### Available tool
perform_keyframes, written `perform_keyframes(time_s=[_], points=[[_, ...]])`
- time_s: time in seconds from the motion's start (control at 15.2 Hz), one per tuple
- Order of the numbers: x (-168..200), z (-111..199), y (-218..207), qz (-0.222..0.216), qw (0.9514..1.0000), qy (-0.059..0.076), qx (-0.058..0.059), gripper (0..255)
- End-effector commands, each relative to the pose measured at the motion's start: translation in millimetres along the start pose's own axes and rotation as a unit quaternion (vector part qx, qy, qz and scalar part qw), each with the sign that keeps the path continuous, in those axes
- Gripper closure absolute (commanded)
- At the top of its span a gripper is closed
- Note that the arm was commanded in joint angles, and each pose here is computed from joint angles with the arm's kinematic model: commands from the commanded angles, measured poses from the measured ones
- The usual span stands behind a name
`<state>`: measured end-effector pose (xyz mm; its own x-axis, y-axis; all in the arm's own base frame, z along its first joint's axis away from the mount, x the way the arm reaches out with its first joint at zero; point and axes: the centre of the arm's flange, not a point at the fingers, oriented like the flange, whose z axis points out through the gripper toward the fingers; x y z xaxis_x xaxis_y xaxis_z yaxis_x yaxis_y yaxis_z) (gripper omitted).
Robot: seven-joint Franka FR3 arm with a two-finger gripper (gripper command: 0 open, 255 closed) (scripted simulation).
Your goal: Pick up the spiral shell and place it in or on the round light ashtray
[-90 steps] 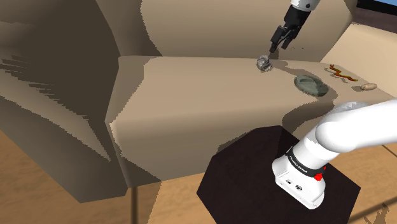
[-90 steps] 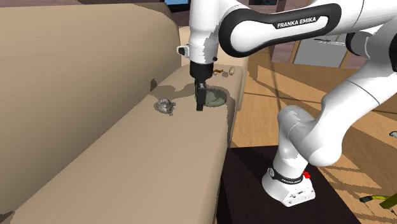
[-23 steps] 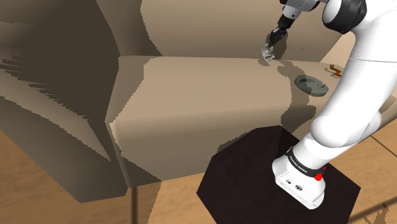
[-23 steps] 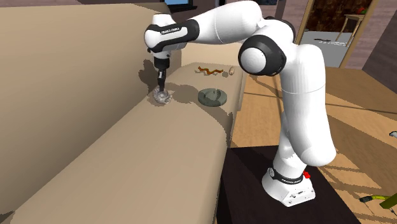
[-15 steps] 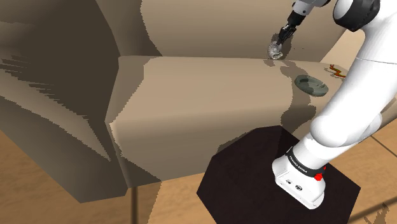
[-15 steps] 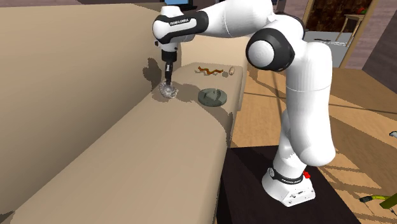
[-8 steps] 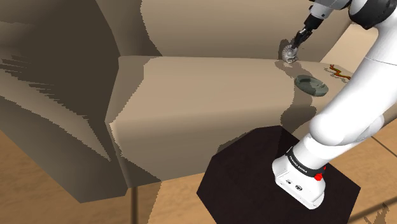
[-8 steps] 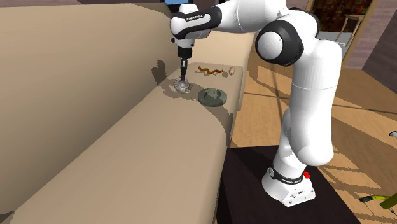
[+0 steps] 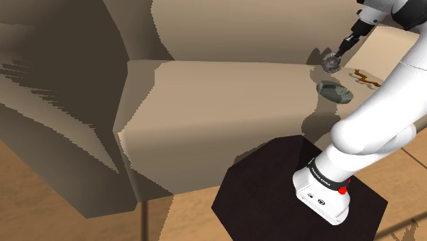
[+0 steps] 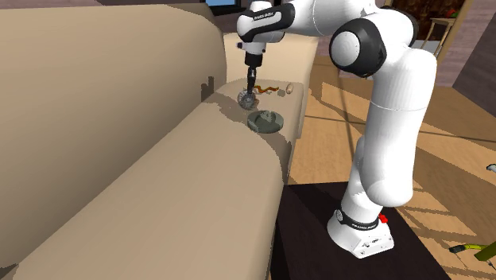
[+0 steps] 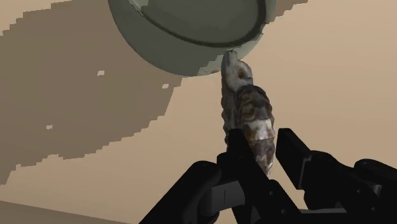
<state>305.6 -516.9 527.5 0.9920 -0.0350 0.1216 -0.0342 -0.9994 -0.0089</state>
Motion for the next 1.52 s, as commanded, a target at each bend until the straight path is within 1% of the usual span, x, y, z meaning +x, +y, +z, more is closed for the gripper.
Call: perform_keyframes(time_s=[0.0, 0.33, 1.45], points=[[-23, -6, 10, -0.001, 1.0, 0.0, 0.0, 255], [-79, -18, 40, -0.001, 1.0, 0.0, 0.0, 255], [-90, 72, 41, -0.001, 1.0, 0.0, 0.0, 255]])
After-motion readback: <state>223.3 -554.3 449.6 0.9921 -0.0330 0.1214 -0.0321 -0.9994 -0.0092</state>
